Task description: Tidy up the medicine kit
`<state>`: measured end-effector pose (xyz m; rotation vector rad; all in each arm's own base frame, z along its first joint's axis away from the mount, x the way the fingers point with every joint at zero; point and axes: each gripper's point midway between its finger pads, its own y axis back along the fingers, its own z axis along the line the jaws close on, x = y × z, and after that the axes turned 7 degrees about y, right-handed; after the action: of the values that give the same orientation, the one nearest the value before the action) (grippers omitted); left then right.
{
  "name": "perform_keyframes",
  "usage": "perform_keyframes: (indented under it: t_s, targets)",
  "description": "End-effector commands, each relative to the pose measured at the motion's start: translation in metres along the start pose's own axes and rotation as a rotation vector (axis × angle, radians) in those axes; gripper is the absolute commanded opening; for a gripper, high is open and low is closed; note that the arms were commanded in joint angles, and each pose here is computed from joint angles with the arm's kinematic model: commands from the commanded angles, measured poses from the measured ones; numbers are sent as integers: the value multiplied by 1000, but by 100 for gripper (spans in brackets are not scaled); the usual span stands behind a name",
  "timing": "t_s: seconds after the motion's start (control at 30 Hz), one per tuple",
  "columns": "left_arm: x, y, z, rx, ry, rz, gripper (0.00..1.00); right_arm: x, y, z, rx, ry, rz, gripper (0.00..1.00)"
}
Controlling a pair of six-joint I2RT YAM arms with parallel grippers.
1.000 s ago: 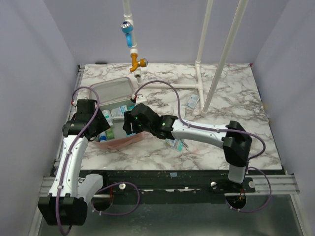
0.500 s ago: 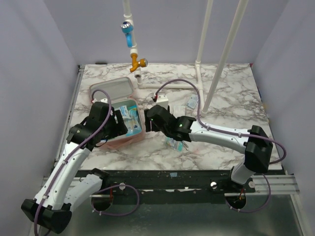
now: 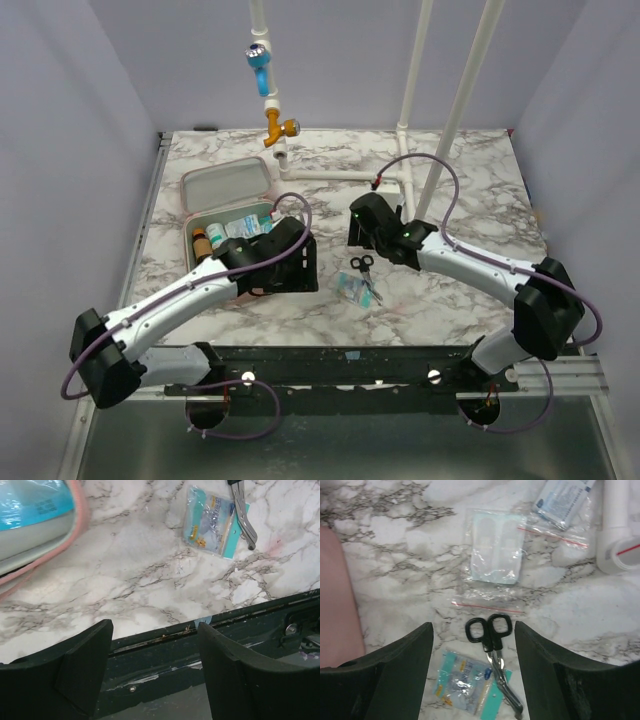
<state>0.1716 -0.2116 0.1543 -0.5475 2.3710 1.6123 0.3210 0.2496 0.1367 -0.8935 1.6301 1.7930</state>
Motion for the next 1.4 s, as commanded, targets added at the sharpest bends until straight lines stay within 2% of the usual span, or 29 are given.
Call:
perform_keyframes:
  t_s: [0.0,0.2,0.47,0.73,1.07,1.2,1.37]
  targets:
    - [-4,-20,-38,47,-1,-12,71,8,4,-30,40,-50,22,69]
    - [9,-61,-64,64,-68,82,74,14,20,-56,53,-96,5,70]
    - [9,-101,-83,57,-114,132,75,21,46,-67,14,-145,-6,70]
    - [14,-134,-74,-26,-138,164,73,22,58,-66,-35,-169,-14,70]
    - [25,-162,-51,-115,-132,204,72,35,53,-64,-46,-175,15,70]
    - [25,-169,-44,-123,-118,209,66,41,51,-62,-54,-178,29,70]
    - [21,-171,-37,-121,-101,204,49,47,48,-61,-58,-187,40,70]
